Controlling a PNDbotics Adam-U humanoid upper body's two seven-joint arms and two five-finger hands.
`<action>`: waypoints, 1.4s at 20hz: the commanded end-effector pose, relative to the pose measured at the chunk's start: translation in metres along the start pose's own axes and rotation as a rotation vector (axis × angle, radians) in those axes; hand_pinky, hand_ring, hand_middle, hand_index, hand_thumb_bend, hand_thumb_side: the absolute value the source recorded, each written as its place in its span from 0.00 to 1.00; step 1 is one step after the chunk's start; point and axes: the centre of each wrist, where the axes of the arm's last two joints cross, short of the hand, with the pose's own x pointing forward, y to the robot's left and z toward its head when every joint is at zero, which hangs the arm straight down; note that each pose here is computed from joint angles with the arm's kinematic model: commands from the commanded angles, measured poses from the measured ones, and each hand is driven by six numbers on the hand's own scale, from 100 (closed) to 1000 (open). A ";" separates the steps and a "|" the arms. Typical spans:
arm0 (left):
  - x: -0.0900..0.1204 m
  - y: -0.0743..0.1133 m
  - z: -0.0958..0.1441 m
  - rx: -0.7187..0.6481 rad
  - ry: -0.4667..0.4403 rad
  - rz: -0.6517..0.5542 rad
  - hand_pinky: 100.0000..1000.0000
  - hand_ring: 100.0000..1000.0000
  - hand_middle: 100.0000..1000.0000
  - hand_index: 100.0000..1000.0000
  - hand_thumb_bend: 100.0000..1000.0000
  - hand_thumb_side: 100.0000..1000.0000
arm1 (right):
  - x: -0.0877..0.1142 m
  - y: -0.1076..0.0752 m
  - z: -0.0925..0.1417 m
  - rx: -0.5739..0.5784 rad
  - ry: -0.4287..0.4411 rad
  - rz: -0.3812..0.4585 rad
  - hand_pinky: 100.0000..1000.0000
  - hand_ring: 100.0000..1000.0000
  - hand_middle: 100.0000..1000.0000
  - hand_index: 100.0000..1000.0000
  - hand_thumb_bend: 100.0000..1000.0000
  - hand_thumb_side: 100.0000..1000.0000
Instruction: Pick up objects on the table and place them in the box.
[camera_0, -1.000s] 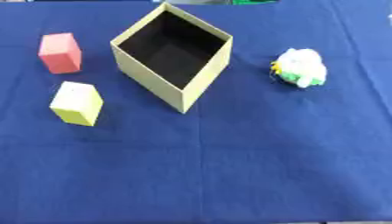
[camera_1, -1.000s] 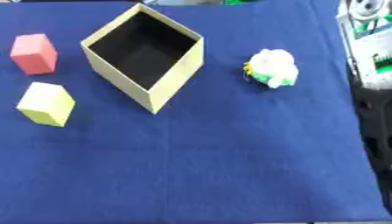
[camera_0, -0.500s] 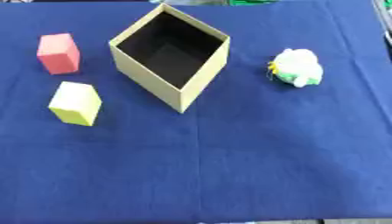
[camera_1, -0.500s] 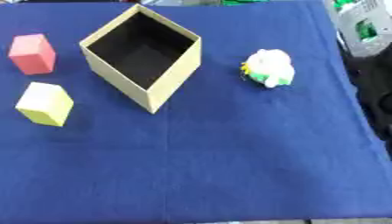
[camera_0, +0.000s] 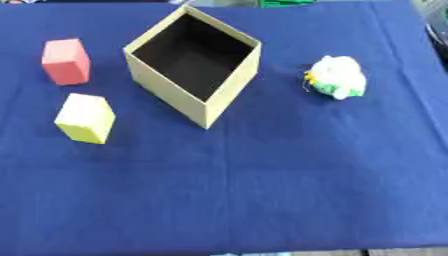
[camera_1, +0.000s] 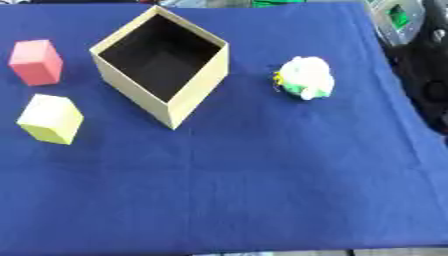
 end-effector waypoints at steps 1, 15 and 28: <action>0.007 0.002 -0.006 -0.024 -0.037 -0.015 0.70 0.62 0.64 0.76 0.21 1.00 | -0.013 -0.015 0.000 0.015 0.016 0.044 0.89 0.94 0.88 0.94 0.00 1.00; 0.007 0.004 -0.007 -0.033 -0.039 -0.026 0.70 0.62 0.64 0.76 0.21 1.00 | -0.036 -0.005 0.020 0.100 0.002 0.043 0.89 0.96 0.90 0.97 0.00 1.00; 0.008 0.003 -0.008 -0.039 -0.041 -0.026 0.70 0.62 0.64 0.76 0.21 1.00 | -0.050 0.017 0.040 0.145 -0.026 0.009 0.90 0.96 0.91 1.00 0.00 1.00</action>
